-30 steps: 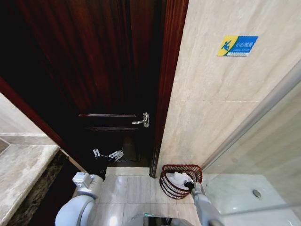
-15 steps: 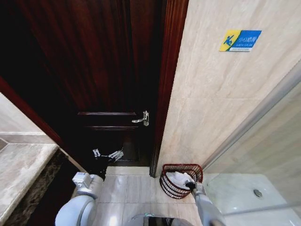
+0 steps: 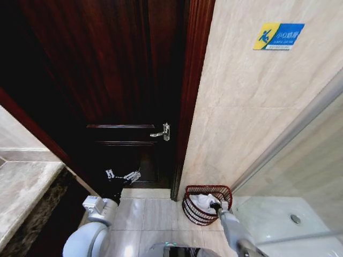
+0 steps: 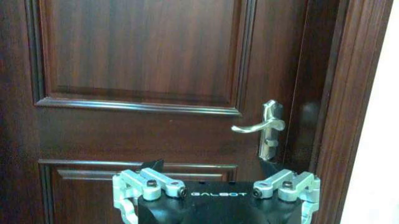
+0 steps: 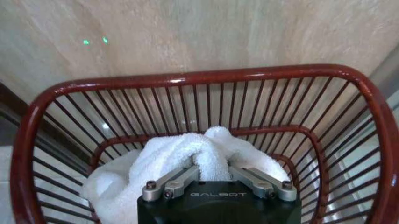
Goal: Discard the used towel into the hamper.
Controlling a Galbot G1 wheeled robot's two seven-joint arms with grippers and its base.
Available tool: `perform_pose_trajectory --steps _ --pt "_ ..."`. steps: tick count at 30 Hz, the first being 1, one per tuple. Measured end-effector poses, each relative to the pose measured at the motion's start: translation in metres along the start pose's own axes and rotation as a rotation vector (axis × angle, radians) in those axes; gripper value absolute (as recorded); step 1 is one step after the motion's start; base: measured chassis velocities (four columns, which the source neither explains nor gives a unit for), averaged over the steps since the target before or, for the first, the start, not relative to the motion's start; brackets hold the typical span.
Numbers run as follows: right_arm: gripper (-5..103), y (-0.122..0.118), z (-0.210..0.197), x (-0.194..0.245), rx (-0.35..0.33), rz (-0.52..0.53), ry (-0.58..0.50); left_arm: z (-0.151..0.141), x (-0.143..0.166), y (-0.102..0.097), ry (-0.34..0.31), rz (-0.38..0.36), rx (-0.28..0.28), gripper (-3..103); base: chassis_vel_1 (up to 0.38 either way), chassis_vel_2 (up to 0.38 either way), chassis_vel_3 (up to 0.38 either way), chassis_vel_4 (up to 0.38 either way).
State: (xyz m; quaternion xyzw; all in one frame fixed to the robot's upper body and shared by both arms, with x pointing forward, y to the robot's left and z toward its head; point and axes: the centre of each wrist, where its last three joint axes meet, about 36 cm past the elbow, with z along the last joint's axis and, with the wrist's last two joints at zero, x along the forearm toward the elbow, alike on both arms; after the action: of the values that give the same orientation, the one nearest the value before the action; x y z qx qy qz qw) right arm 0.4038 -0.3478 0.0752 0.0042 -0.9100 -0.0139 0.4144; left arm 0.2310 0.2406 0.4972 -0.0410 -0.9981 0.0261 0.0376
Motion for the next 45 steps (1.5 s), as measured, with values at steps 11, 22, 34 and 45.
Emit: perform_pose_trajectory --steps 11,22,34,45 --pt "5 0.000 -0.003 -0.003 0.019 -0.003 0.050 0.000 0.000 0.000 0.000 0.000 0.000 100 0.000 0.000 0.000 0.000" --pt "5 -0.003 -0.005 -0.004 0.012 -0.003 0.074 0.000 0.000 0.000 0.000 0.000 0.000 100 0.000 0.000 0.000 0.000" --pt "5 -0.008 -0.009 -0.004 0.010 0.003 0.073 0.000 0.000 0.000 0.000 0.000 0.000 100 0.000 0.000 0.000 0.000" --pt "5 -0.013 -0.019 -0.004 0.000 0.014 0.027 0.000 0.000 0.000 0.000 0.000 0.000 100 0.000 0.000 0.000 0.000"
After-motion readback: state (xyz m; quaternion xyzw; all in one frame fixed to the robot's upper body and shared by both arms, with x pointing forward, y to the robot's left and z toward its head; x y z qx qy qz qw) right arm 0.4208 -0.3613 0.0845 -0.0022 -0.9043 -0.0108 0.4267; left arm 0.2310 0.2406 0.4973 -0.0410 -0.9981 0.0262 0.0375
